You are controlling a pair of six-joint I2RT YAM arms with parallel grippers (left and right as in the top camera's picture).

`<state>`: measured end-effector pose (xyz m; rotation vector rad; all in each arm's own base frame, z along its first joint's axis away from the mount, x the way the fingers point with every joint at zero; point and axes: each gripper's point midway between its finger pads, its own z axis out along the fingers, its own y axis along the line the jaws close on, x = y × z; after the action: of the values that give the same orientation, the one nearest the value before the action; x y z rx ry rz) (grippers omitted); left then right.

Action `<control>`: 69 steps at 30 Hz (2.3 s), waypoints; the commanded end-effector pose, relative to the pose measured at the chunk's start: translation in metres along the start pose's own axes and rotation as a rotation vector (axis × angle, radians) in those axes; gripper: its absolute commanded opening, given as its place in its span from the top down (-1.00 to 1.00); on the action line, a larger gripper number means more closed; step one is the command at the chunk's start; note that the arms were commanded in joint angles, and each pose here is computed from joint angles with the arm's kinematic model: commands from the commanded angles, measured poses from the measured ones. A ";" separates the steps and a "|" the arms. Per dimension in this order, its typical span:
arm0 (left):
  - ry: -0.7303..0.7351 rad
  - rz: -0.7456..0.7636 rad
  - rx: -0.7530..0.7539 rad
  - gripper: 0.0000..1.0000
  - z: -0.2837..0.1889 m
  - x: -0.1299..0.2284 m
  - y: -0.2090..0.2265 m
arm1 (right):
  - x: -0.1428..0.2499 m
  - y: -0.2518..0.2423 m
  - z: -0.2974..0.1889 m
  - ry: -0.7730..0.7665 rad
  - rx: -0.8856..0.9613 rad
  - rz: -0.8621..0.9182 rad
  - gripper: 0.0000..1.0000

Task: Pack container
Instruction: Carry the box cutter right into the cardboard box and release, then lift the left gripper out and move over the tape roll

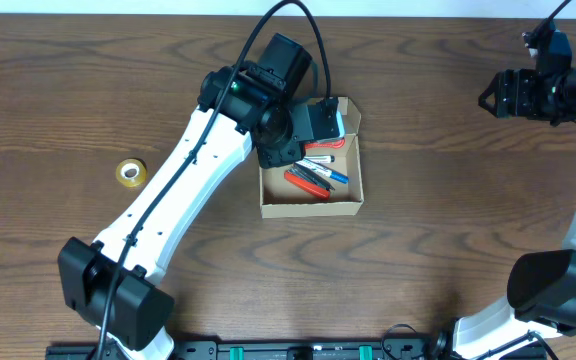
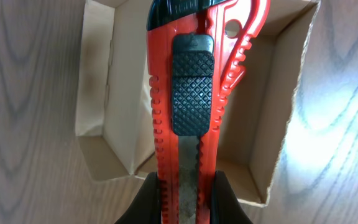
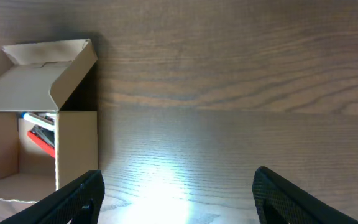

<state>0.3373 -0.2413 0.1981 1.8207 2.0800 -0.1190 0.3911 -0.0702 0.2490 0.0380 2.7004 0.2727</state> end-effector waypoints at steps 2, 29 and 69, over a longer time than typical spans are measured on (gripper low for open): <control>0.033 0.060 0.017 0.88 0.020 0.003 0.006 | 0.000 0.007 -0.003 -0.006 -0.013 -0.038 -0.52; 0.205 -0.033 0.262 0.84 0.150 0.033 -0.022 | 0.001 0.007 -0.003 -0.004 -0.014 -0.037 -0.52; 0.236 -0.880 -0.309 -0.90 -0.078 0.165 0.067 | 0.004 0.006 -0.003 0.008 -0.008 -0.038 -0.53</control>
<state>0.3621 -0.0949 0.2143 1.0123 2.6686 0.1478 0.3885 -0.0695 0.2480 0.0182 2.7108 0.2724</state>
